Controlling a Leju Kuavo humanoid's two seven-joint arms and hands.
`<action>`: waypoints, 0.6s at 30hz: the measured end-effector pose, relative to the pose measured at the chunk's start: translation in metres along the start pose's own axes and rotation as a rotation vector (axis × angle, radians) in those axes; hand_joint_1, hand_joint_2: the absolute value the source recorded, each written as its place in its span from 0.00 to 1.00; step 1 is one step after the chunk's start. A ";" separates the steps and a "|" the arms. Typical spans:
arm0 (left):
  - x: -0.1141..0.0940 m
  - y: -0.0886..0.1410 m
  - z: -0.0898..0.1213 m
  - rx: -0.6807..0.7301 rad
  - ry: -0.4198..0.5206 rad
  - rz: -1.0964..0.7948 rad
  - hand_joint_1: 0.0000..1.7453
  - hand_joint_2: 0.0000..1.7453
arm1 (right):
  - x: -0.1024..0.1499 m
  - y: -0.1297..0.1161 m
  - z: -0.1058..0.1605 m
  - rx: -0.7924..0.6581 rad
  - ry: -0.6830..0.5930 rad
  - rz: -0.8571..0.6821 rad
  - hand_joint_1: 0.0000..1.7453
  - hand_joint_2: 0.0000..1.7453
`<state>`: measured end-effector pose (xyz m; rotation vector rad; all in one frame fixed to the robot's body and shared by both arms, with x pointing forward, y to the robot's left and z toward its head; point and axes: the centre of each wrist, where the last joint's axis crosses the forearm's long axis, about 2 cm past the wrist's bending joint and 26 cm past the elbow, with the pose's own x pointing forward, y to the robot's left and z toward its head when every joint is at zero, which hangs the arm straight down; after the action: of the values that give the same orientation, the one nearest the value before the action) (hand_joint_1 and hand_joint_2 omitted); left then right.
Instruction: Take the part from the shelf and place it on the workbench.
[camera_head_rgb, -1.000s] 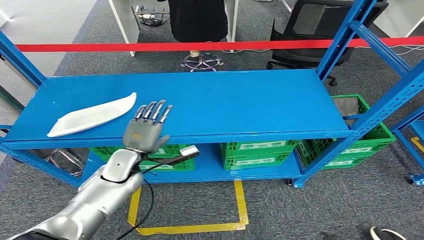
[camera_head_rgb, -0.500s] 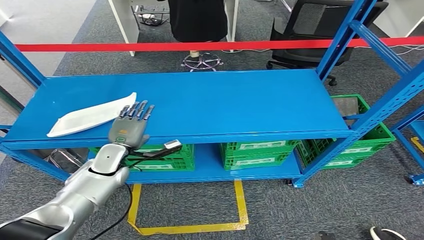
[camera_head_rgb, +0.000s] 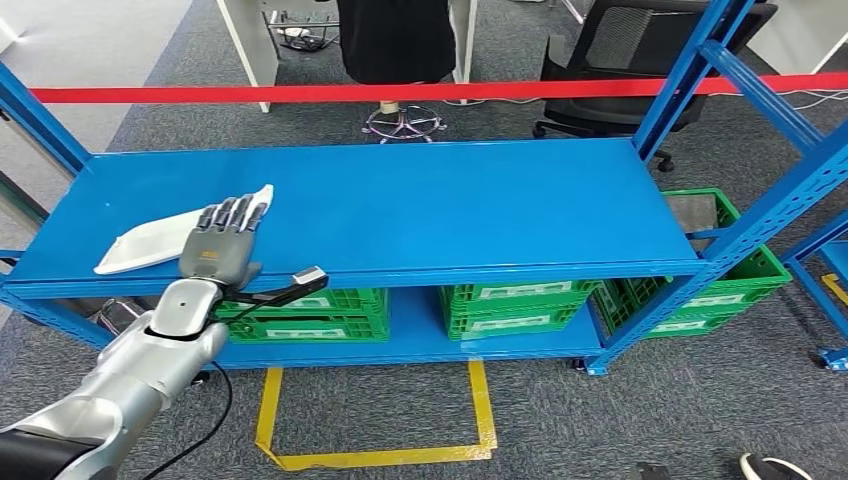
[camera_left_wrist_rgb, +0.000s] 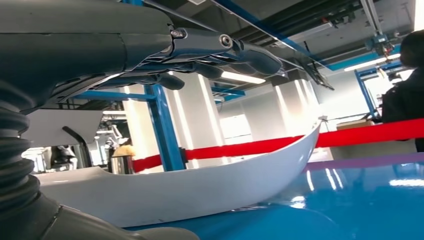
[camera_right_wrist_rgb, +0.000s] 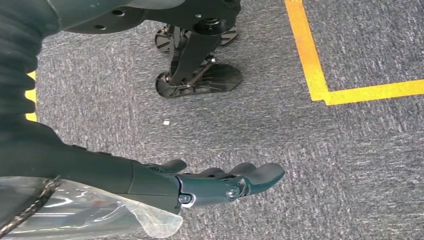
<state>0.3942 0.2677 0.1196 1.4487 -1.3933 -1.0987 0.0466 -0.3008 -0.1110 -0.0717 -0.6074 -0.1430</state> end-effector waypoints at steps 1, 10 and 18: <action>-0.001 0.000 0.000 -0.001 0.001 0.000 0.00 1.00 | 0.000 0.000 0.000 0.000 0.000 0.000 0.00 1.00; -0.016 0.002 -0.006 -0.012 0.055 -0.015 0.00 1.00 | 0.000 0.000 0.000 0.005 0.003 0.009 0.00 1.00; -0.034 0.010 -0.022 -0.125 0.167 -0.061 0.00 1.00 | 0.000 0.000 0.000 0.015 0.004 0.022 0.00 1.00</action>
<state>0.4122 0.3009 0.1373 1.4646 -1.1514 -1.0575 0.0462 -0.3005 -0.1111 -0.0632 -0.6030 -0.1167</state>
